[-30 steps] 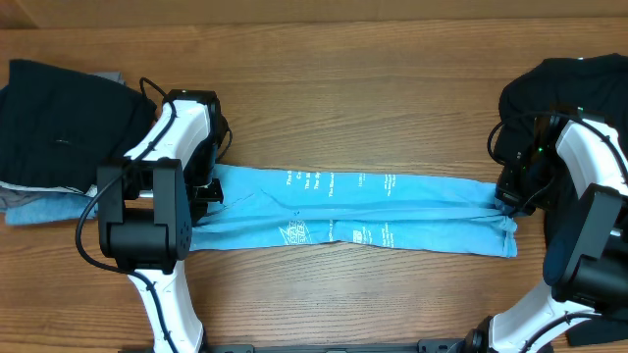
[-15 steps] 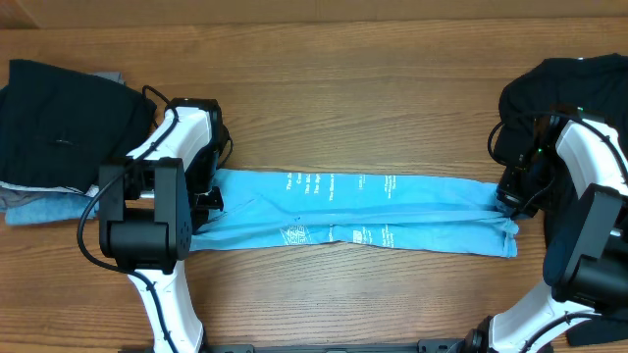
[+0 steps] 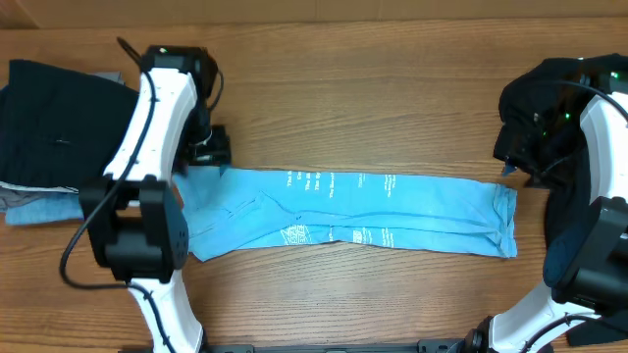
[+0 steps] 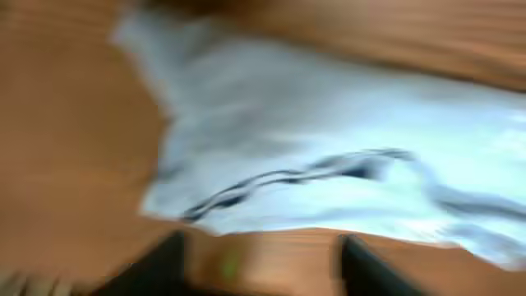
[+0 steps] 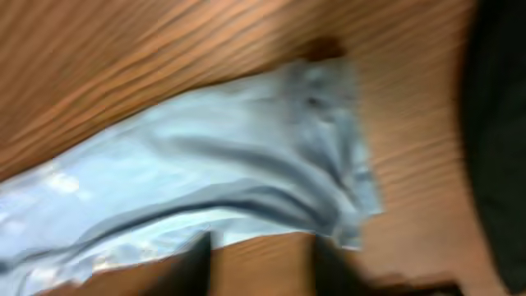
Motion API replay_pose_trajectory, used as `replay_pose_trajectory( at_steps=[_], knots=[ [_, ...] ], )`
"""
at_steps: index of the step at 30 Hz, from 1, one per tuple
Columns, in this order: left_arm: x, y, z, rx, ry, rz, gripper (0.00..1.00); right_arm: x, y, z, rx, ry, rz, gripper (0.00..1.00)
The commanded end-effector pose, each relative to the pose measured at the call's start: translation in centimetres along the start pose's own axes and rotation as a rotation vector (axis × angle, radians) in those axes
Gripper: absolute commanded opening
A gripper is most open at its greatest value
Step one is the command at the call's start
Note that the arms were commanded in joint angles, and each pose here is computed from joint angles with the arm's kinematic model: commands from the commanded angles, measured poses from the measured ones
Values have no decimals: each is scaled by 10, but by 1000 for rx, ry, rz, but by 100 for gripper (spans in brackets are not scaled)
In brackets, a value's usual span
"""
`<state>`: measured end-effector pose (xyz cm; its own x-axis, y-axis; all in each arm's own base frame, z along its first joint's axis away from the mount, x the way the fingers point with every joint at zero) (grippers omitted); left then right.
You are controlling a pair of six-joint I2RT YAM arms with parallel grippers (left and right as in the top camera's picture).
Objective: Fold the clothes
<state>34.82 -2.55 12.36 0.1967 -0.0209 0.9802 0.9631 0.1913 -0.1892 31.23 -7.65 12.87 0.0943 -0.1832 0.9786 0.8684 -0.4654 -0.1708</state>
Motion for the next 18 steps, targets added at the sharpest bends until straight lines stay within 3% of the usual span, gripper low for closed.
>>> replay_pose_trajectory(
  at_steps=[1, 5, 12, 18],
  knots=[
    [35, -7, -52, -155, -286, -81, 4, 5, -7, 22, 29, 140, 8, 4],
    [20, -8, -60, -179, -274, -66, 4, -13, -10, 27, 51, 141, 25, 4],
    [-48, -5, -70, -173, -269, -54, 4, -76, -19, 50, 122, 212, 36, 4],
    [-67, -3, -63, -170, -228, -64, 5, -101, -40, 29, 79, 47, 96, 4]
  ],
)
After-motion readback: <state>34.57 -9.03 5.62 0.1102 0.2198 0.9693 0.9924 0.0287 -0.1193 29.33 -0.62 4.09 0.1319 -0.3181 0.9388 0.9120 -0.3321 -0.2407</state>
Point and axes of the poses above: each gripper's point midway between its finger pads, its own x axis back along the fingers, its own z axis along the line the jaws close on, y = z × x, the point moved 1 cm from there along x, back along the fingers, and after that the axes turned 1 degree about x, right-handed, at the moved point
